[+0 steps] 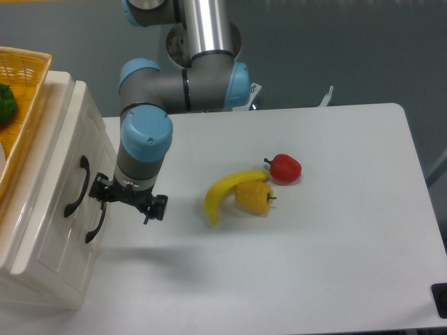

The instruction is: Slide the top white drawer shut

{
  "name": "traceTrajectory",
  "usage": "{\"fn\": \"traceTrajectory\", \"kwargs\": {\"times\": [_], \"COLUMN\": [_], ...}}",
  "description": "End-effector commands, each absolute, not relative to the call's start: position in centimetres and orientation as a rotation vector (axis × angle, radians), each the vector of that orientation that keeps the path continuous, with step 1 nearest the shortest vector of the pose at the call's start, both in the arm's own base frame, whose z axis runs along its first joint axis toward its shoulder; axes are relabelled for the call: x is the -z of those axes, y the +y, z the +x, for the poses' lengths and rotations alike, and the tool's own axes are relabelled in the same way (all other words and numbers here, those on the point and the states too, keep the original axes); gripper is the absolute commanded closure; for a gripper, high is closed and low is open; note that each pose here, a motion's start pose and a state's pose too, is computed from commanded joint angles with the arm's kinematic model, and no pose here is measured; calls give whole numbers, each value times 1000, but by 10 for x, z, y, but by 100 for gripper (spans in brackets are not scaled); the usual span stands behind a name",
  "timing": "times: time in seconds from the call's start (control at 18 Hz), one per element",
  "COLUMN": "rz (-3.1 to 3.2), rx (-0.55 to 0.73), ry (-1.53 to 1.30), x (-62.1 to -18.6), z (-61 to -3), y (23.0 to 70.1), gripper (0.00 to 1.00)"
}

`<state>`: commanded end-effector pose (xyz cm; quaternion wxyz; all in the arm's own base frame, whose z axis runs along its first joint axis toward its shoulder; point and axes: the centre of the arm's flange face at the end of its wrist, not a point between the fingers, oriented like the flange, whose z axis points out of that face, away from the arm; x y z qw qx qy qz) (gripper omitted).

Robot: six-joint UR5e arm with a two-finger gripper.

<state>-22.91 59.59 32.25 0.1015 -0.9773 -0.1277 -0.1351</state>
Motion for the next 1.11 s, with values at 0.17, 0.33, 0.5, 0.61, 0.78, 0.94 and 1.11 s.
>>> {"fn": "traceTrajectory", "kwargs": {"times": [0.17,0.33,0.5,0.61,0.78,0.94,1.11], "rz": [-2864,-2841,-2853,-2881,-2931,-2983,-3007], "rx": [375,340,266,183,69,-39,-83], "ry": [-415,-443,-460,-463,-453,-420,-301], "x": [-329,-339,-341,-342,-342,-343,-348], "z": [-257,-288,-321,-348,-382,-411,-453], "y": [587,577,560,542,520,498,456], "gripper": [0,0,0,0,0,0,0]}}
